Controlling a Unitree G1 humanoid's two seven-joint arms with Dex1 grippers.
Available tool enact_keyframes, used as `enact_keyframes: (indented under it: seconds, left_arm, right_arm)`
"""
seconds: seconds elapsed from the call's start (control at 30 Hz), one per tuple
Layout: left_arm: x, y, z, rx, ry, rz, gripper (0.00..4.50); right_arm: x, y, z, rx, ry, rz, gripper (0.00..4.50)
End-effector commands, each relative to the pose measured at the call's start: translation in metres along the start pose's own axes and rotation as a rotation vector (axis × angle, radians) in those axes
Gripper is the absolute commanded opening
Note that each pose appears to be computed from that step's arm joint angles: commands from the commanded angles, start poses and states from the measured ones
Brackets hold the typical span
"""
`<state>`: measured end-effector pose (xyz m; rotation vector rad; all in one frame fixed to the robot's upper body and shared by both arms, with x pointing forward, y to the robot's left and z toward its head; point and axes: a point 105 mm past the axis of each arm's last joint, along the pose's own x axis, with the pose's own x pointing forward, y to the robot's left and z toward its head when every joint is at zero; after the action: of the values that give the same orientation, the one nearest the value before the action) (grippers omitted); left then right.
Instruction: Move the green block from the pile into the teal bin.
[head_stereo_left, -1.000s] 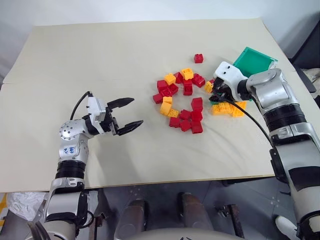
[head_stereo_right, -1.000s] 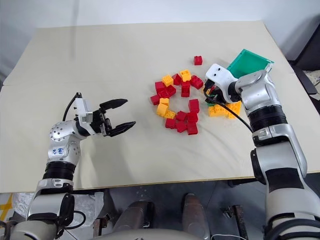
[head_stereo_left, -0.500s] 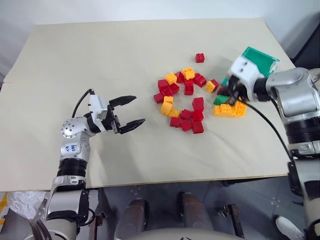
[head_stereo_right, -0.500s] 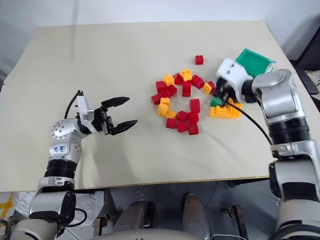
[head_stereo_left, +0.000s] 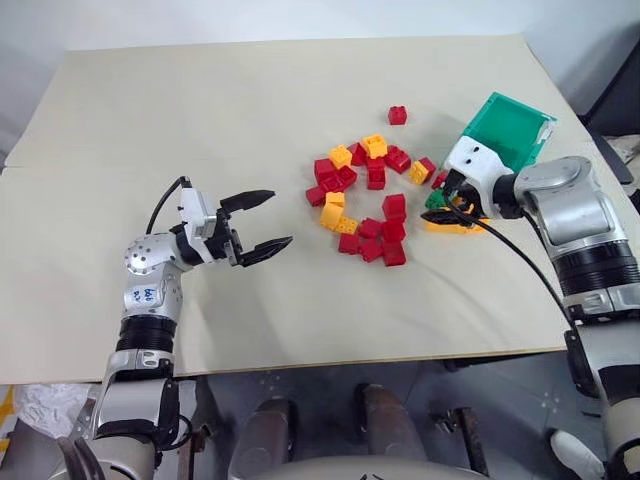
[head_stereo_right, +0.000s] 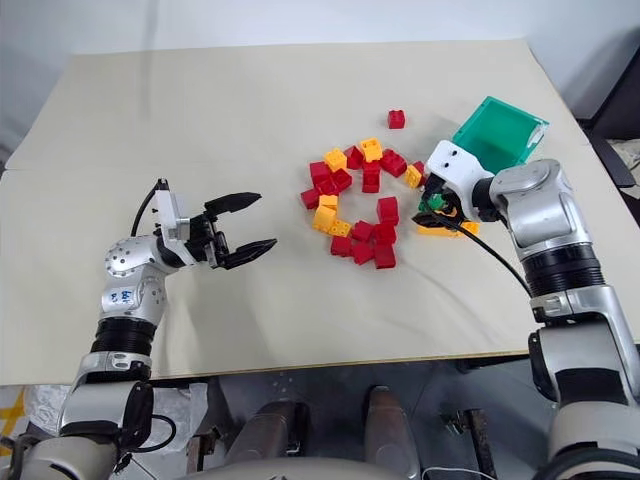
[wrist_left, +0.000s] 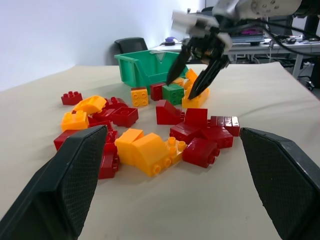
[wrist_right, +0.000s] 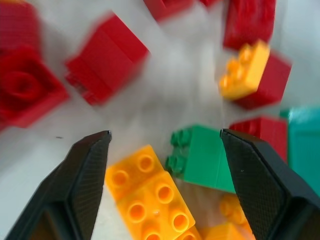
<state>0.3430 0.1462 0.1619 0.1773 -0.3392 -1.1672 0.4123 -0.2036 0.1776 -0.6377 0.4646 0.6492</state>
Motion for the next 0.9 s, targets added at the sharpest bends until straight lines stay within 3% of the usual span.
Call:
enact_keyframes:
  seconds: [0.03,0.4,0.7,0.9]
  left_arm:
    - [-0.001,0.001,0.009,0.031,-0.020,0.000,4.50]
    - [-0.001,0.001,0.009,0.029,-0.022,0.002,4.50]
    - [0.001,0.003,0.009,0.033,-0.023,0.002,4.50]
    - [0.000,0.002,0.010,0.035,-0.024,0.004,4.50]
  right_arm:
    - [-0.007,-0.020,0.004,0.061,-0.011,-0.113,3.47]
    - [0.005,-0.011,-0.017,0.214,0.062,-0.098,3.47]
    - [0.014,0.001,-0.010,0.271,0.058,-0.026,3.47]
    - [0.007,-0.003,0.005,0.258,-0.010,-0.038,2.08]
